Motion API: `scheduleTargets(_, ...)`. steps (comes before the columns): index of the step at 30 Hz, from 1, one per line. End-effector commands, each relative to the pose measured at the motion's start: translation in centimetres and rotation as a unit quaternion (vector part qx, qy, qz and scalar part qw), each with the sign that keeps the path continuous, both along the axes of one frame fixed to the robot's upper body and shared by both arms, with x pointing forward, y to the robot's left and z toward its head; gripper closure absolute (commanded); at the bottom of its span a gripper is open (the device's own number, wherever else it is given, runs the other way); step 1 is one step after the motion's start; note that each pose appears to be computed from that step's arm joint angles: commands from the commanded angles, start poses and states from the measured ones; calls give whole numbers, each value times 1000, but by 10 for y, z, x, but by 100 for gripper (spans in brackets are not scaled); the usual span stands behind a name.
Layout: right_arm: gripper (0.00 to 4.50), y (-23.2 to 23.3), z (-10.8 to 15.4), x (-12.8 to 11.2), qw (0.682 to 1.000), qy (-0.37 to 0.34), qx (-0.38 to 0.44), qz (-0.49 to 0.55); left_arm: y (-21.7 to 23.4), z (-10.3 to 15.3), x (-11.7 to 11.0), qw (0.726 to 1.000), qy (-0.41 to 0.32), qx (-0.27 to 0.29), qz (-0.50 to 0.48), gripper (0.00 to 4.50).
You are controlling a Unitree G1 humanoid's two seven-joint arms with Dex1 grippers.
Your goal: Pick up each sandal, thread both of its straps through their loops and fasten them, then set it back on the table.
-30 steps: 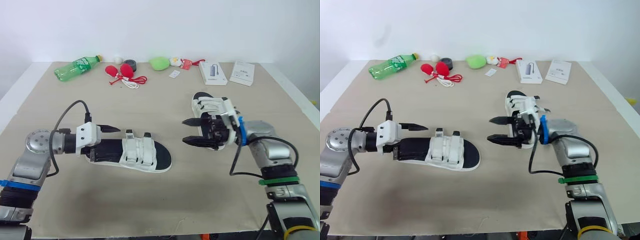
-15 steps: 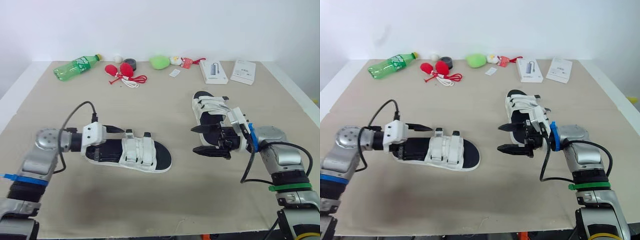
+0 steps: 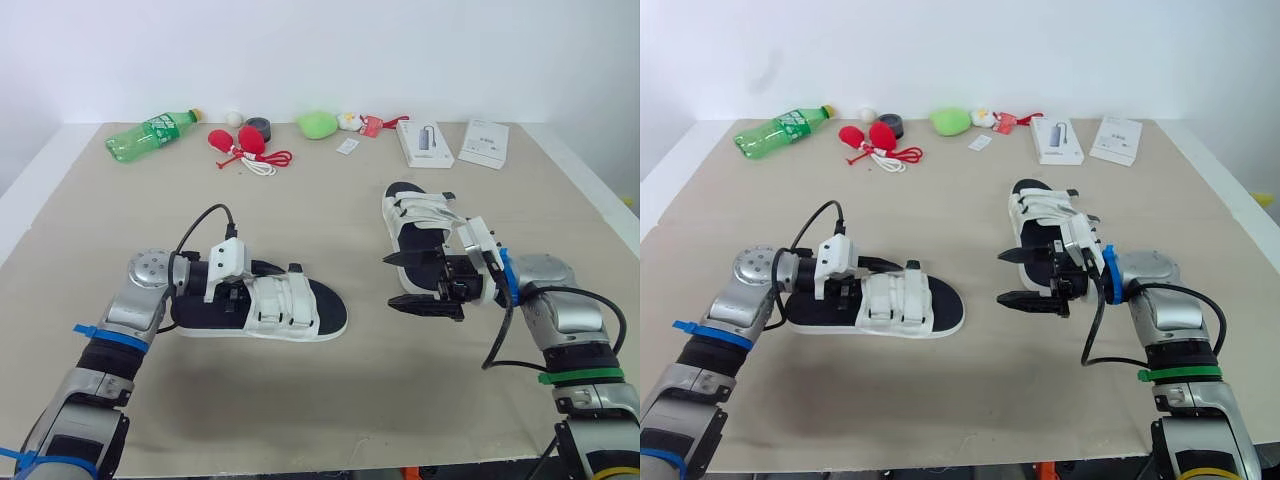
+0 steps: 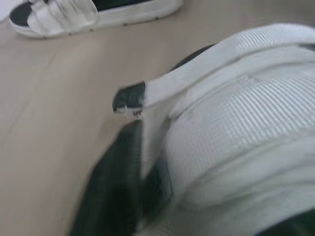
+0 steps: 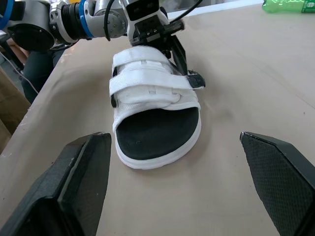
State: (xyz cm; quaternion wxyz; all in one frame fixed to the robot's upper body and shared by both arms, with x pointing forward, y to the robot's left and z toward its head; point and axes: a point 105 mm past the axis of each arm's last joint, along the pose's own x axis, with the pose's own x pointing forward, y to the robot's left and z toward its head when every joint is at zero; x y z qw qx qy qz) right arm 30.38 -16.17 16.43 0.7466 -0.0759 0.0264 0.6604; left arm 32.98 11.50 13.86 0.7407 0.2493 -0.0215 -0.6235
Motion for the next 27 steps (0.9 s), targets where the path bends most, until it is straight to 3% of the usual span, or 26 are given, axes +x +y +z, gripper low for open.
scheduleTargets(1,0,0,12,-4,1000,-24,14,3,-2,12,3,1000,-22,-9,-2,374)
scheduleTargets(2,0,1,12,-4,1000,-23,14,3,-2,13,4,1000,-24,-12,1,386)
scheduleTargets(3,0,2,12,-5,1000,-21,15,4,-3,16,5,999,-25,-19,4,438)
scheduleTargets(4,0,3,11,-5,1000,-20,17,5,-4,19,6,999,-27,-24,8,446)
scheduleTargets(9,0,10,10,-3,999,-35,21,-1,5,25,18,996,-43,-20,79,446)
scheduleTargets(13,0,12,12,11,997,-57,27,-50,30,39,40,969,-30,-50,242,446)
scheduleTargets(18,0,25,13,17,994,-64,55,-68,74,61,63,875,-54,-124,464,446)
scheduleTargets(22,0,41,11,15,995,-65,58,-54,119,58,76,751,-46,-153,640,446)
scheduleTargets(25,0,47,11,16,995,-69,52,-47,124,50,80,718,-51,-133,682,446)
scheduleTargets(27,0,47,14,20,995,-66,55,-56,124,46,82,713,-45,-125,689,446)
